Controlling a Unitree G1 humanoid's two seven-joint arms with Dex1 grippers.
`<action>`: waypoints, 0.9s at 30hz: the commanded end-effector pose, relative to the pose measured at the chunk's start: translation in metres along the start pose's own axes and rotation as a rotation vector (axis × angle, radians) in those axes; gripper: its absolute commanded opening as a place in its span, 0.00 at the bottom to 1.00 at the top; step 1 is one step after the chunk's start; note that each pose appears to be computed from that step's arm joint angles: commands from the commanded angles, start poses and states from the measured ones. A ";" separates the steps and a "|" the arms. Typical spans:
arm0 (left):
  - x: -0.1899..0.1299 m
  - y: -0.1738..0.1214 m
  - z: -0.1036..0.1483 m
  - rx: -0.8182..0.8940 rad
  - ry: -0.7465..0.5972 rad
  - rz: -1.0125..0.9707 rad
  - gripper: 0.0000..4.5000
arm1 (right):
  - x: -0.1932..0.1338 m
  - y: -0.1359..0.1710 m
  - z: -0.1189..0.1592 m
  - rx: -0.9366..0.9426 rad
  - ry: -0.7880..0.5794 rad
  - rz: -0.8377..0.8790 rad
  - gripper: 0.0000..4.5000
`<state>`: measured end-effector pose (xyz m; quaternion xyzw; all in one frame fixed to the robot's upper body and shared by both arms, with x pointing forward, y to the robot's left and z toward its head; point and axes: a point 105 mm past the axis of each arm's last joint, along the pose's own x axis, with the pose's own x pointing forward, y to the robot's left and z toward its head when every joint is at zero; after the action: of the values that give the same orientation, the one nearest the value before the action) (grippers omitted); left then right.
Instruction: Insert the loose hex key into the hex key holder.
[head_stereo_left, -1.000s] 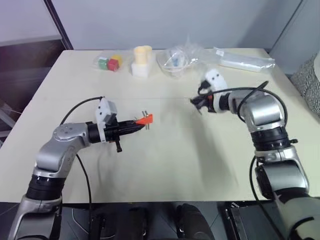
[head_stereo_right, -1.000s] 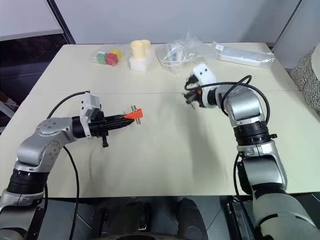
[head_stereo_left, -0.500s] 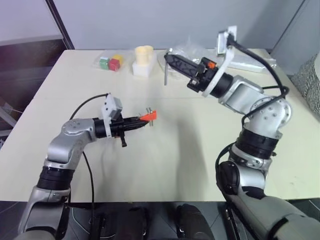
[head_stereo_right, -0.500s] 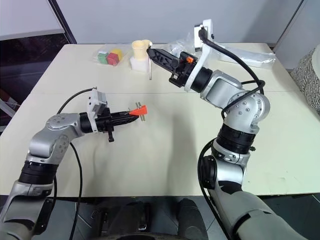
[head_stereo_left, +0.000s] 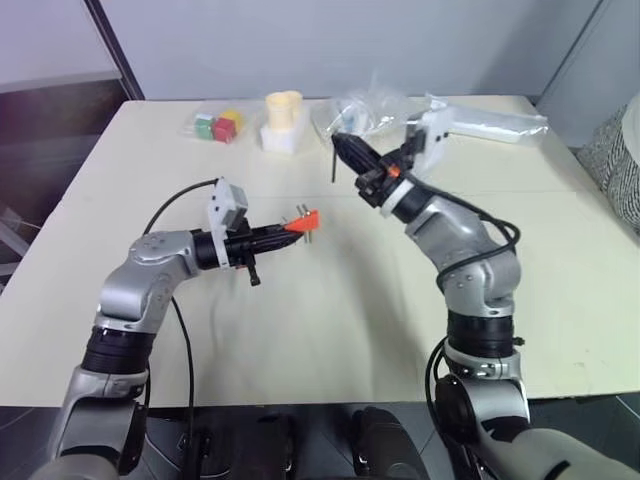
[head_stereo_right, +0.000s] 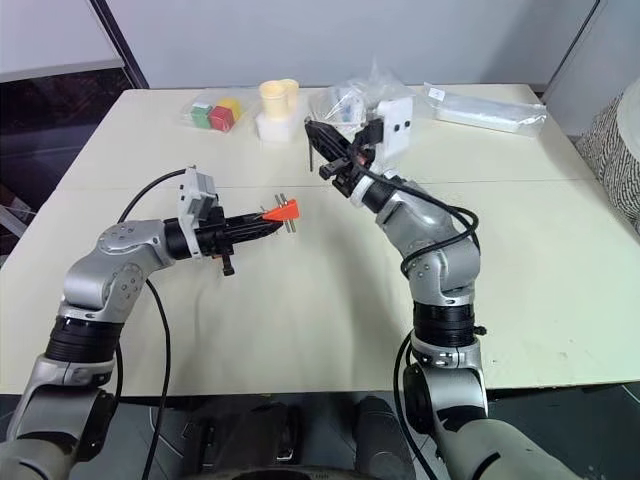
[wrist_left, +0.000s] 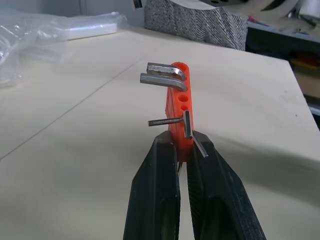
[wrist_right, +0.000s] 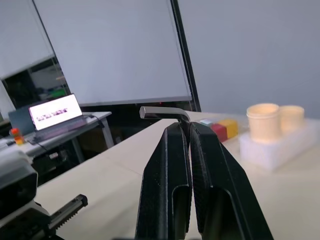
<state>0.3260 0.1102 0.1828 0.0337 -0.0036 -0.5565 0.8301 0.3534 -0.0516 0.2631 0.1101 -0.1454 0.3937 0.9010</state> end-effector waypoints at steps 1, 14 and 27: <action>-0.001 0.001 0.026 0.055 -0.063 0.004 0.00 | 0.002 0.018 0.010 -0.047 -0.050 0.069 0.00; 0.003 0.006 0.031 0.044 -0.069 0.014 0.00 | -0.002 0.037 0.009 -0.037 -0.037 0.168 0.00; 0.001 0.005 0.035 0.036 -0.083 0.017 0.00 | -0.003 0.029 0.008 -0.050 -0.028 0.144 0.00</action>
<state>0.3318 0.1074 0.1976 0.0190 -0.0120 -0.5509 0.8343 0.3328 -0.0340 0.2570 0.0850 -0.1460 0.4522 0.8757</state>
